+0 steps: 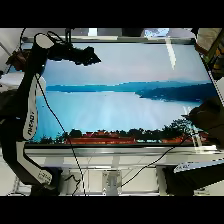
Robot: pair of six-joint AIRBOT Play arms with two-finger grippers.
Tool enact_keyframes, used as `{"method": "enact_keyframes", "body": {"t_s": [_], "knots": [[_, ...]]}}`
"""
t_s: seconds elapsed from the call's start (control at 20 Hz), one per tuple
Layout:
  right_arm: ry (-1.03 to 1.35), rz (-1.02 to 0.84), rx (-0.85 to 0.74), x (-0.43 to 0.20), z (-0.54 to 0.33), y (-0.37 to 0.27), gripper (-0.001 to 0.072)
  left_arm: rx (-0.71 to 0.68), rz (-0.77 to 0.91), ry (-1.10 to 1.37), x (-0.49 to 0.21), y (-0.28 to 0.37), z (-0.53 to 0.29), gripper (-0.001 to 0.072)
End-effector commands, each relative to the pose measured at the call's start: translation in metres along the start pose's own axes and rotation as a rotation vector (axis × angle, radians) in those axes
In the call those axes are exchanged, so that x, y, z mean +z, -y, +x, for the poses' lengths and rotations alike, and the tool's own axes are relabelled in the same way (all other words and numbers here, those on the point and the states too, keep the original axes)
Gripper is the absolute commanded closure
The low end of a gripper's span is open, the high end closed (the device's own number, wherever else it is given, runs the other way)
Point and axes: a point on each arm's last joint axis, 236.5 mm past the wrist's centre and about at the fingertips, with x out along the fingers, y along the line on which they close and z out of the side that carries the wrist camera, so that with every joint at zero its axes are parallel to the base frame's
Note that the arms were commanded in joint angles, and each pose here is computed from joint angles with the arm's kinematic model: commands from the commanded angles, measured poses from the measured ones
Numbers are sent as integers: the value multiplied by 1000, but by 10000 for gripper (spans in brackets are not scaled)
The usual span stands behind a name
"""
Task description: Fold the shirts.
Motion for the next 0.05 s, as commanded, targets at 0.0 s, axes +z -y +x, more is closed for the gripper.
{"method": "enact_keyframes", "body": {"t_s": [0.0], "knots": [[0,-1,1,0,0,-1,689,1,0,0,0,0,0,698]]}}
